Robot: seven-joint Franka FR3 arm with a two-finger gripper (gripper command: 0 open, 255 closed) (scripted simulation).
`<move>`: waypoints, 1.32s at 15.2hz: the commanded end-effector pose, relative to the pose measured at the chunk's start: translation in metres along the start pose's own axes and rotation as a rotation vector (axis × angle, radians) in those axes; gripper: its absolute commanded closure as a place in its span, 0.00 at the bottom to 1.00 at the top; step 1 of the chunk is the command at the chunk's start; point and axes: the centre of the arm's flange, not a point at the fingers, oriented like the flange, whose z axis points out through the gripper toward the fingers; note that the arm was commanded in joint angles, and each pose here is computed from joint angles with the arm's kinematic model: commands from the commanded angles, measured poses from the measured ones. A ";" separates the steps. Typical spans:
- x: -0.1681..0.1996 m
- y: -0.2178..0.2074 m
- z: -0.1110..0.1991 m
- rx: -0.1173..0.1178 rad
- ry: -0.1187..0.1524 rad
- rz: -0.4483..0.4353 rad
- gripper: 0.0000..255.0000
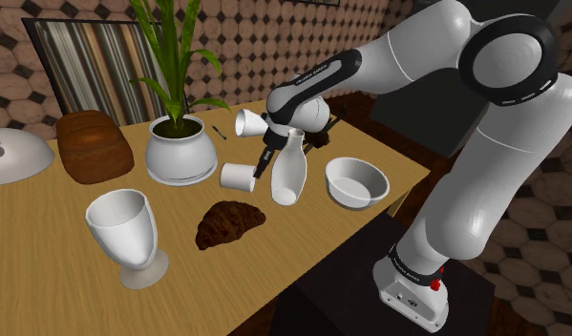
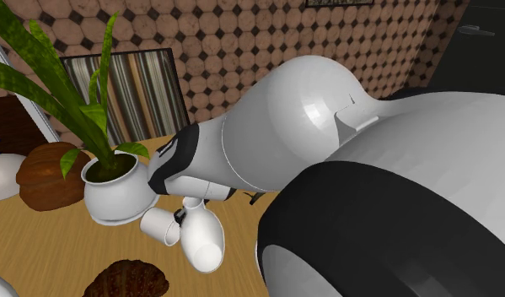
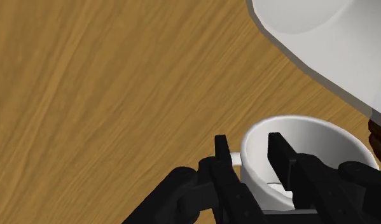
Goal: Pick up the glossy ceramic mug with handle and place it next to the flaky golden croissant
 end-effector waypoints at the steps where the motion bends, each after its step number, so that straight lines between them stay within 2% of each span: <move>1: -0.004 -0.001 0.006 0.005 -0.012 0.002 1.00; 8: -0.001 0.001 0.006 0.005 -0.013 0.002 1.00; 20: 0.016 -0.015 -0.053 0.005 -0.013 0.002 1.00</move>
